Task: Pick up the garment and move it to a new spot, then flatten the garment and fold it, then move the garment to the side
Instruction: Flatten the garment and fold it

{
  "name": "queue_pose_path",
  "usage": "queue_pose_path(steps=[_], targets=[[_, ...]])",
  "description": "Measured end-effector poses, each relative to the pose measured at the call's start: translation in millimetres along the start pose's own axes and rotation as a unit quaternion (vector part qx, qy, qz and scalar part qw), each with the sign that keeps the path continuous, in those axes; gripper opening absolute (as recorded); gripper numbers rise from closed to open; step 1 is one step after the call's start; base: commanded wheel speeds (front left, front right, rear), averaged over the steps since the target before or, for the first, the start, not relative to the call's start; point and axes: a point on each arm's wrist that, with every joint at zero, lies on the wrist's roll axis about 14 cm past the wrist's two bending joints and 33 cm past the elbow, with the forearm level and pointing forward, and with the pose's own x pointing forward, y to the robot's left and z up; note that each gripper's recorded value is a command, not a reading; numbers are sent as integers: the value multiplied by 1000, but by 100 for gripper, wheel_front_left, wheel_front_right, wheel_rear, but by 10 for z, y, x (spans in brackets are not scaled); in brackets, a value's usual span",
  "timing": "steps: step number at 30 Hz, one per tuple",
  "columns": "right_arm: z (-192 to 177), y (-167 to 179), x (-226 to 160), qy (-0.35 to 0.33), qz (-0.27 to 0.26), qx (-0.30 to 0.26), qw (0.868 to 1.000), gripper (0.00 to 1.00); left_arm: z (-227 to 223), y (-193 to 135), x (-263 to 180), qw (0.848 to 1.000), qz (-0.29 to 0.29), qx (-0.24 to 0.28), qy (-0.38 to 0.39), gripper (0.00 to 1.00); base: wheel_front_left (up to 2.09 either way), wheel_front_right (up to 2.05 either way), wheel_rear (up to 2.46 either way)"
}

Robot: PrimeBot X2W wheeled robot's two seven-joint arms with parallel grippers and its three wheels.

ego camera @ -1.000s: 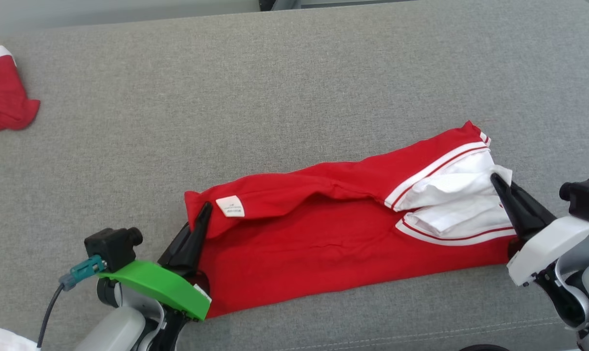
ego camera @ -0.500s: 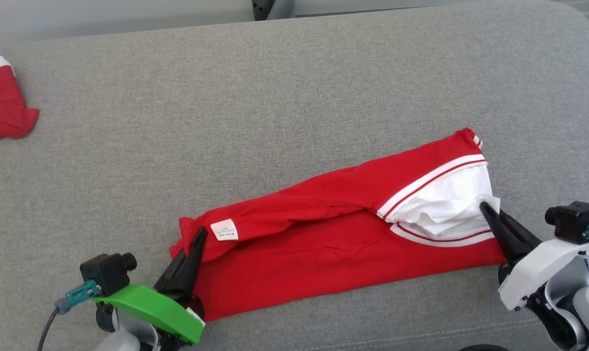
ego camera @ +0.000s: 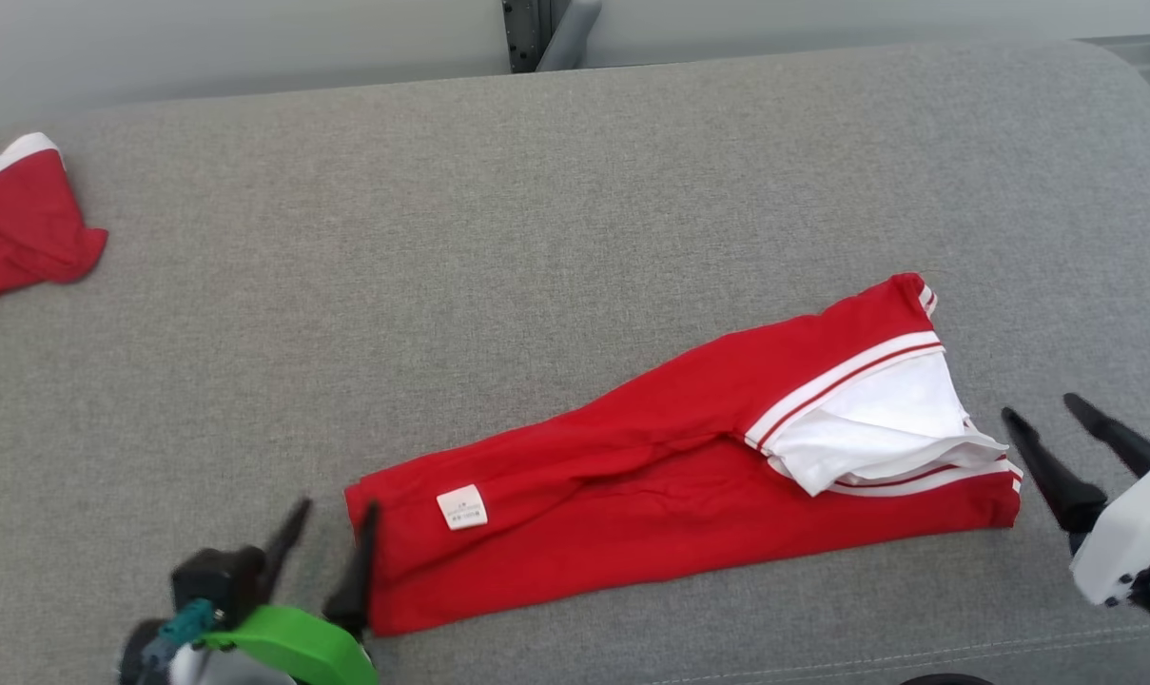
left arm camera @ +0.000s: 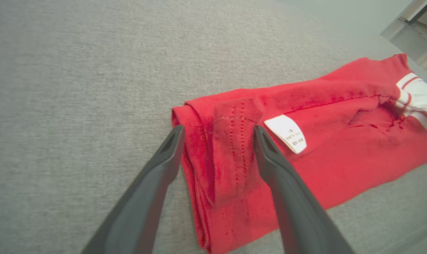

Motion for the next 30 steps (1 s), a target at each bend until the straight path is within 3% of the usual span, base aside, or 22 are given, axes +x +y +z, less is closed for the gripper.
queue_pose_path(steps=[4,6,12,27,28,29,30], targets=[[222,-138,-32,0,-13,-17,1000,100,716,376,-112,983,106,86,-123,100,0,0,0],[235,-164,18,15,-16,-20,1000,100,743,429,-245,977,131,99,-139,100,0,0,0],[59,-137,335,81,-17,-25,996,100,830,398,-370,971,138,93,-174,100,0,0,0],[-643,52,864,228,-4,6,974,100,528,532,-500,976,147,42,-155,100,0,0,0],[-641,115,886,229,5,21,973,21,521,546,-508,976,148,43,-154,100,0,0,0],[-638,184,892,234,16,38,971,0,515,554,-510,976,149,43,-154,100,0,0,0],[-619,253,895,233,28,52,971,0,508,562,-508,976,150,41,-153,100,0,0,0]])
